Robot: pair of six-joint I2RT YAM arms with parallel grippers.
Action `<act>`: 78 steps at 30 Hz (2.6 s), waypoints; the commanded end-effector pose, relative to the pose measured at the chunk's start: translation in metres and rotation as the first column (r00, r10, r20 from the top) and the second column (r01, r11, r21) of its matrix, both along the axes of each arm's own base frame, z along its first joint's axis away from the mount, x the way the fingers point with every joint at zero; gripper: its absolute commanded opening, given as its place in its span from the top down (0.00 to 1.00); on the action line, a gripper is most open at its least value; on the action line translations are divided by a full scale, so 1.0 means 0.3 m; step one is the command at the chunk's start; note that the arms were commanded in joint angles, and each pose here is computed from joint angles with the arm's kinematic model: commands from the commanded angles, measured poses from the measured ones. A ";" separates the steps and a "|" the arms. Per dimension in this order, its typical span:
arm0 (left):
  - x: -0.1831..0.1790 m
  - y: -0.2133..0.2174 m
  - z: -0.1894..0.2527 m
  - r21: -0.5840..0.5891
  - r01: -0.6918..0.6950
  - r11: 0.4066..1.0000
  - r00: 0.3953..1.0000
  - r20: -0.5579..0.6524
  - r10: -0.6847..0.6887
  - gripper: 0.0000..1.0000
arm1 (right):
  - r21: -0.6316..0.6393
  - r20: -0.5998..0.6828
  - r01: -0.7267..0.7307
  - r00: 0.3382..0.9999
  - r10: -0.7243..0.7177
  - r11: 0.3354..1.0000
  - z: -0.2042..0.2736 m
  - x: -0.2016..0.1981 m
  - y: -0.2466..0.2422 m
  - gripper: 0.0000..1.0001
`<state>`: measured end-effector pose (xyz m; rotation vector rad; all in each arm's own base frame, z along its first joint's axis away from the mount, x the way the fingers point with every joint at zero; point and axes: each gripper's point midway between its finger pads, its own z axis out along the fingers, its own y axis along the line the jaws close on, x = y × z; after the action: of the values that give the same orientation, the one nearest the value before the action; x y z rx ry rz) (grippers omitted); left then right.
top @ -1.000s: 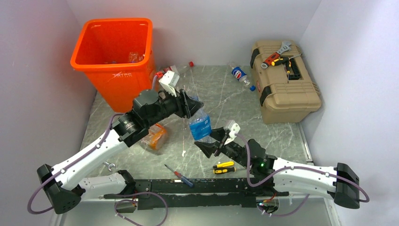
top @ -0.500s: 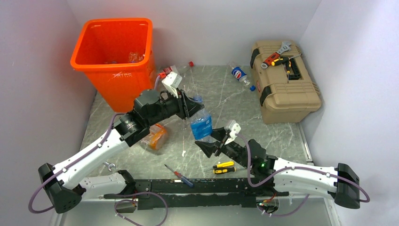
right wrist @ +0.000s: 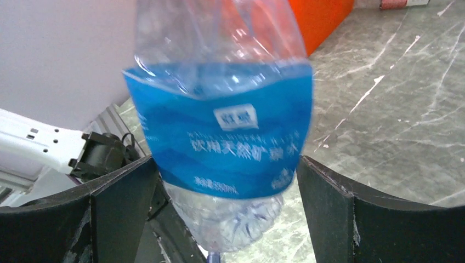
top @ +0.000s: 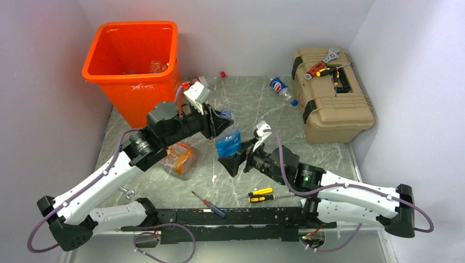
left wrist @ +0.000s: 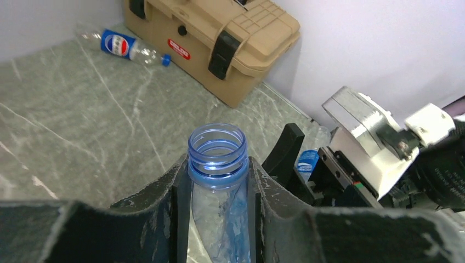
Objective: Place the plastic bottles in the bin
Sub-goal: Pick up the plastic bottle at the center of the board, then place the plastic bottle in the trash bin.
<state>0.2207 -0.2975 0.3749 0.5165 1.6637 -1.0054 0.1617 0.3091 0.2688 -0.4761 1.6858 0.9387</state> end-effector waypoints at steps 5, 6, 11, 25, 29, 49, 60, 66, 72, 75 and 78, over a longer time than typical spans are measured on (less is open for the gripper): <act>0.012 0.144 0.278 0.046 -0.134 0.990 0.956 0.271 0.117 1.00 | 0.053 0.001 -0.012 1.000 0.012 0.999 0.134 -0.027 -0.048 0.00; 0.010 0.156 0.304 0.048 -0.141 0.989 0.949 0.292 0.121 1.00 | 0.045 0.015 -0.007 1.000 0.006 0.999 0.157 -0.025 -0.060 0.00; -0.003 0.253 0.457 0.019 -0.227 0.974 0.891 0.407 0.200 1.00 | 0.015 0.055 0.052 0.997 -0.053 0.999 0.227 -0.009 -0.130 0.00; 0.203 0.612 0.852 -0.056 -0.820 0.569 0.358 0.727 0.587 1.00 | -0.137 0.025 0.324 0.946 -0.323 0.936 0.056 0.101 -0.246 0.00; 0.266 0.687 0.961 -0.149 -0.849 0.506 0.285 0.678 0.678 1.00 | -0.154 0.017 0.322 0.946 -0.323 0.934 0.030 0.106 -0.232 0.00; 0.808 1.130 0.383 0.045 -0.982 0.183 0.184 0.429 0.884 1.00 | -0.116 -0.037 0.248 0.967 -0.253 0.962 -0.088 0.036 -0.273 0.00; 0.944 0.985 0.071 0.210 -0.829 0.517 0.550 0.148 0.822 1.00 | -0.123 -0.027 0.256 0.965 -0.261 0.959 -0.093 0.044 -0.271 0.00; 0.934 0.951 0.093 0.106 -0.780 0.616 0.625 0.097 0.775 1.00 | -0.141 -0.028 0.256 0.965 -0.262 0.957 -0.097 0.046 -0.267 0.00; 0.937 1.000 0.080 0.176 -0.811 0.558 0.581 0.132 0.803 0.45 | -0.149 -0.013 0.261 0.964 -0.266 0.954 -0.101 0.053 -0.268 0.00; 0.898 1.082 0.126 0.164 -0.885 0.435 0.460 0.168 0.872 0.06 | -0.152 -0.019 0.259 0.964 -0.264 0.954 -0.095 0.052 -0.262 0.00; 0.820 1.092 0.291 0.052 -0.909 0.414 0.415 0.220 0.883 0.01 | -0.157 -0.019 0.251 0.966 -0.257 0.955 -0.092 0.051 -0.256 0.00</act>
<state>0.5037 0.0162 0.3813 -0.1973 1.7331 -0.0349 0.1746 0.2269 0.2222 -0.3502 1.8550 0.6020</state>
